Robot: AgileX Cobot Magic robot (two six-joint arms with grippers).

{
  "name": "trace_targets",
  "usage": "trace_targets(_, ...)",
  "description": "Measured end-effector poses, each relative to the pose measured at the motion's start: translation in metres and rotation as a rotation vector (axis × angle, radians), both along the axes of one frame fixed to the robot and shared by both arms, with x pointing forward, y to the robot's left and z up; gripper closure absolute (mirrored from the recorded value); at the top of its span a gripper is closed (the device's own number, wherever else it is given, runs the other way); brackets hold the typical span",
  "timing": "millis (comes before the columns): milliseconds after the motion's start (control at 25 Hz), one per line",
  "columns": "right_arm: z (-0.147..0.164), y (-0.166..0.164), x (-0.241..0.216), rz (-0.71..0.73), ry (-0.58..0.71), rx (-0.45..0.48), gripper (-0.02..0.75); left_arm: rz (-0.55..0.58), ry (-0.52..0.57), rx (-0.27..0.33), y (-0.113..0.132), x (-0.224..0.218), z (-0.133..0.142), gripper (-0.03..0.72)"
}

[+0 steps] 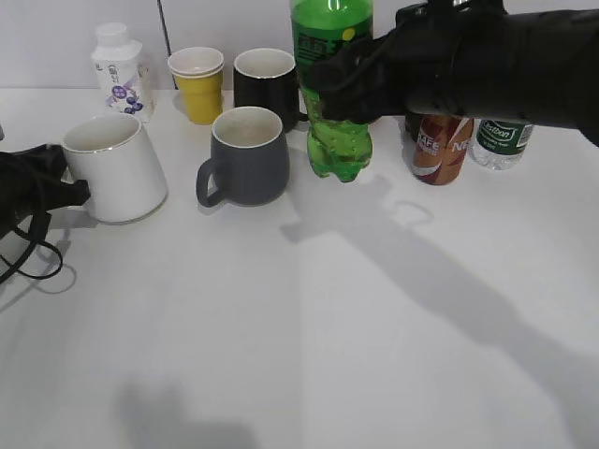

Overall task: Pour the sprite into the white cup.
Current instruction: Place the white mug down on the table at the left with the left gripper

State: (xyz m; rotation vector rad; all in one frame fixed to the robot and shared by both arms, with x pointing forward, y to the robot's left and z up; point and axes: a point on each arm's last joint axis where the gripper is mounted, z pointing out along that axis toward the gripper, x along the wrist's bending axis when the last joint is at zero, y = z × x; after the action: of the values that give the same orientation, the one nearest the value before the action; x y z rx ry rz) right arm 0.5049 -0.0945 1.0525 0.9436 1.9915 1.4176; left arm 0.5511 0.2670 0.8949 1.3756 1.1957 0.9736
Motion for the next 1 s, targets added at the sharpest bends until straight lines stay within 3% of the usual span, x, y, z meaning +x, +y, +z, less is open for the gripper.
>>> trace_targets(240,0.000,0.000,0.000,0.000,0.001,-0.001,0.366,-0.015,-0.003,0.000,-0.001,-0.003,-0.001,0.634)
trace_targets(560,0.000,0.000,0.000,0.000,0.003,-0.003,0.366,-0.033,0.016,-0.006,-0.002,-0.012,-0.006,0.526)
trace_targets(1000,0.000,0.000,0.000,-0.001,0.003,-0.002,0.366,-0.039,0.024,-0.005,-0.002,-0.020,-0.004,0.443)
